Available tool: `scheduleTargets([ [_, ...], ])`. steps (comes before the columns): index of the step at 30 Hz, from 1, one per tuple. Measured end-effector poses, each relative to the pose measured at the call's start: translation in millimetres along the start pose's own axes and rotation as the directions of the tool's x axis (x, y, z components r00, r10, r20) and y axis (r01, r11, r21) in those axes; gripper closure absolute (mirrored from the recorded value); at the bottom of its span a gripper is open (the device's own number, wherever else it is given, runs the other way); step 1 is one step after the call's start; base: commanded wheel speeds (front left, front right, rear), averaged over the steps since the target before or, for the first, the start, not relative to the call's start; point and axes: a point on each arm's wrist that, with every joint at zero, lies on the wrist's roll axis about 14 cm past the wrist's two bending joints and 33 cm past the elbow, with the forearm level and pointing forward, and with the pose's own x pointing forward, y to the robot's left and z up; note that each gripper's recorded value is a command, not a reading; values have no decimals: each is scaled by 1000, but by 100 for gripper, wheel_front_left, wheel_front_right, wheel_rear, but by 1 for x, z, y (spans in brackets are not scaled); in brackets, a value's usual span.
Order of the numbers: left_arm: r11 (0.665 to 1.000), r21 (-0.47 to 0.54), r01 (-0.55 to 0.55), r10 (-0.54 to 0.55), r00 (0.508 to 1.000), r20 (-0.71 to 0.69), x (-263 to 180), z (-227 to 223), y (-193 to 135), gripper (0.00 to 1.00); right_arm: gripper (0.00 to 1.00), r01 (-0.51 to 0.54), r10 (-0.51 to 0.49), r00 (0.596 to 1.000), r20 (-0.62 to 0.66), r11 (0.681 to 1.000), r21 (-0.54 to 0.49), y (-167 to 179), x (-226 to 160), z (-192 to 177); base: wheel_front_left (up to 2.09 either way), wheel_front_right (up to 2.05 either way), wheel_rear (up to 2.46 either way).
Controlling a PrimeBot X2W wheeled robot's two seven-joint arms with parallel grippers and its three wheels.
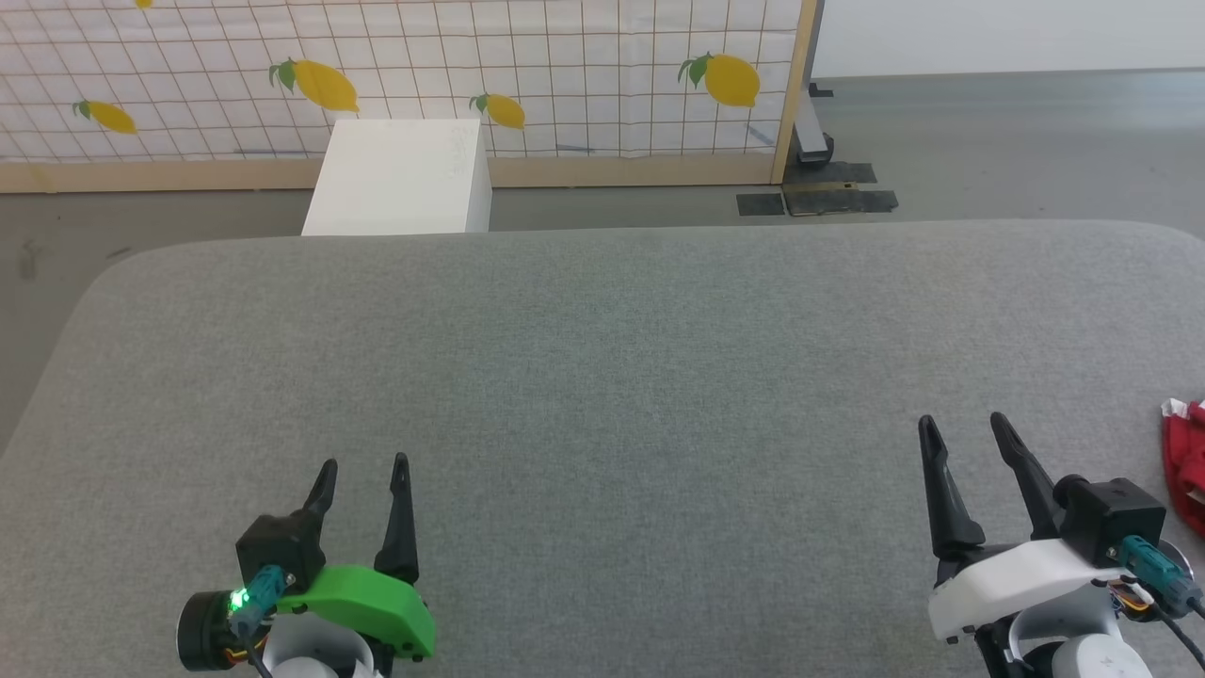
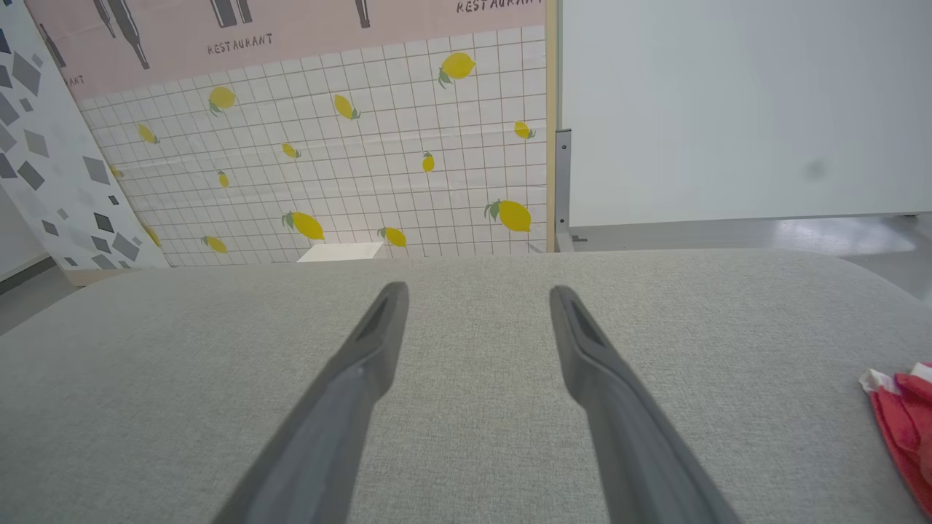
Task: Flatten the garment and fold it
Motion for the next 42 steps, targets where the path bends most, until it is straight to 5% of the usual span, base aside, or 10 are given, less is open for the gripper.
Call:
scheduleTargets([
  [4, 1000, 1, 4, -4, 1000, 0, 0, -1, -1, 0, 0, 1, -1, 1000, -7, 1000, 2, 0, 0, -2, 0, 0, 0],
  [5, 1000, 1, 5, -5, 1000, 0, 0, -1, -2, 100, 100, 2, -2, 1000, -7, 1000, 4, 0, 0, -2, 0, 0, 0],
  [42, 999, 38, 9, -9, 1000, 8, 4, 11, -4, 100, 100, -17, 17, 1000, -15, 999, -30, 5, 2, 2, 0, 0, 0],
])
